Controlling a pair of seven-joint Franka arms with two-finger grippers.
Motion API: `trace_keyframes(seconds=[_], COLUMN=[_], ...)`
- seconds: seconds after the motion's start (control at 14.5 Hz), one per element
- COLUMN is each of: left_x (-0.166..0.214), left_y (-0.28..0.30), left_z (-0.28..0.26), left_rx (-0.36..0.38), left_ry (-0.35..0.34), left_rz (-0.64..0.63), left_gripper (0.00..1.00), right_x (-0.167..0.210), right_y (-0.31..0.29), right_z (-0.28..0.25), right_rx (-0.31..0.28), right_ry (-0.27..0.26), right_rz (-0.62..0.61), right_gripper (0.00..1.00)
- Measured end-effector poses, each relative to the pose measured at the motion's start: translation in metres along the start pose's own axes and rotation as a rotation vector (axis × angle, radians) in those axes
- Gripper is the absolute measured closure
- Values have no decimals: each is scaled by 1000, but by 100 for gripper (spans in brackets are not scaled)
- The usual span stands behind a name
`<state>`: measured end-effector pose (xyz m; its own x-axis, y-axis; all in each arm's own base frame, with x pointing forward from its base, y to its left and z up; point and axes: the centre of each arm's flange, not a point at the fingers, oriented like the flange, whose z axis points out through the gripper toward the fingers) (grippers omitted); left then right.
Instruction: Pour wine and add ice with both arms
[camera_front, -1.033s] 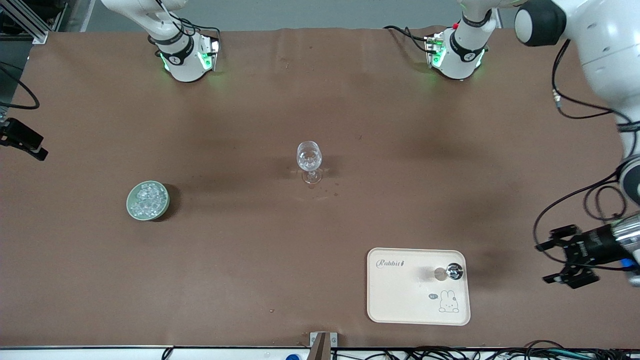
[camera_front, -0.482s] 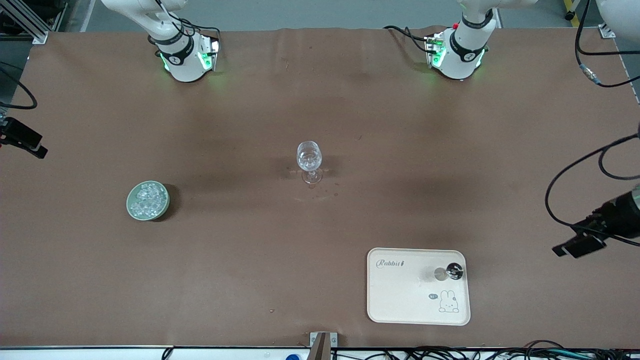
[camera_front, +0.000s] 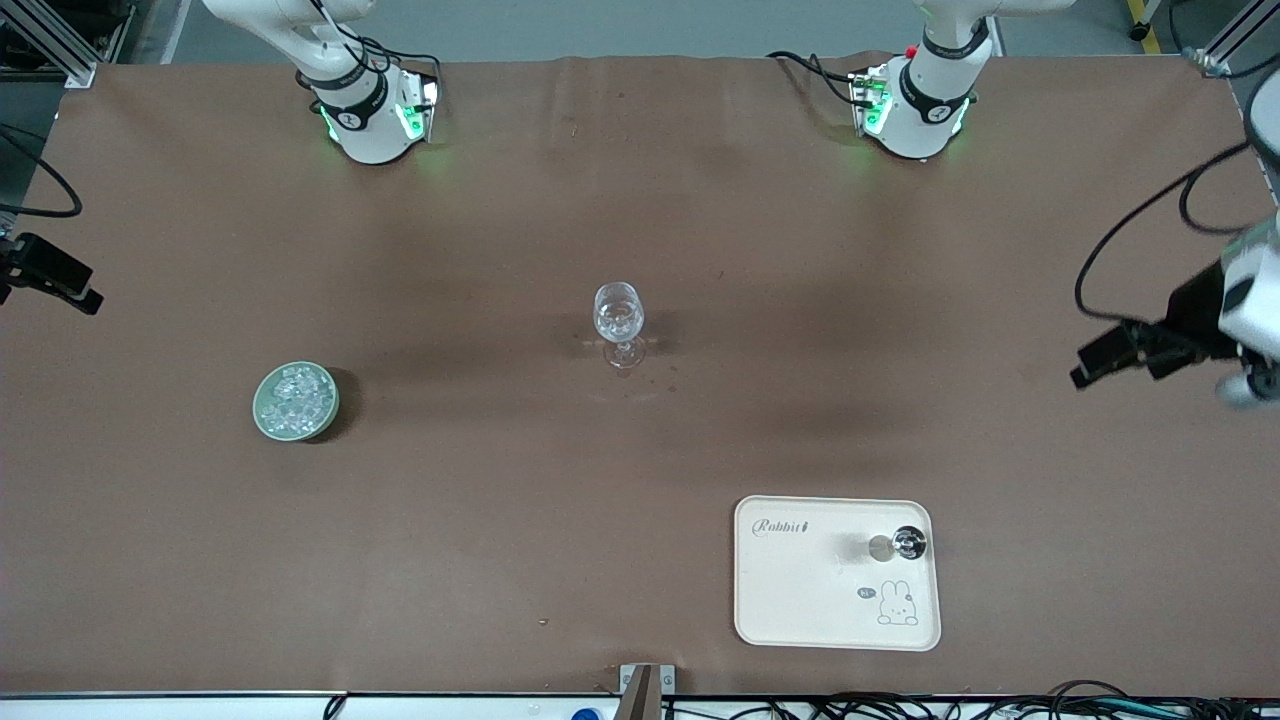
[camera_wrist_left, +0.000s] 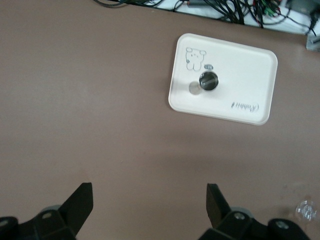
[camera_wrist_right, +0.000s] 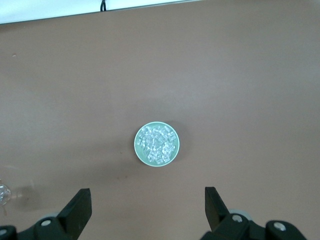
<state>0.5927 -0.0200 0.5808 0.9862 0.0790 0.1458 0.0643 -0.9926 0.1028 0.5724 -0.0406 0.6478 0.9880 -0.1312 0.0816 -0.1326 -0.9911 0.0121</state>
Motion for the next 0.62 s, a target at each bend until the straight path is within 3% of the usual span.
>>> trace_keyframes(seconds=[0.28,0.62], left_x=[-38,-9], left_y=[14,24], left_z=[-21,-37], left_rx=[52,61], left_ry=[5,-66], left_rz=[93,103], left_gripper=[0,0], right_x=[-2,-2], right_y=[-1,-1], right_z=[0,0], right_rx=[-1,-1], right_ry=[-13,-13], right_rz=[7,7], right_gripper=[0,0])
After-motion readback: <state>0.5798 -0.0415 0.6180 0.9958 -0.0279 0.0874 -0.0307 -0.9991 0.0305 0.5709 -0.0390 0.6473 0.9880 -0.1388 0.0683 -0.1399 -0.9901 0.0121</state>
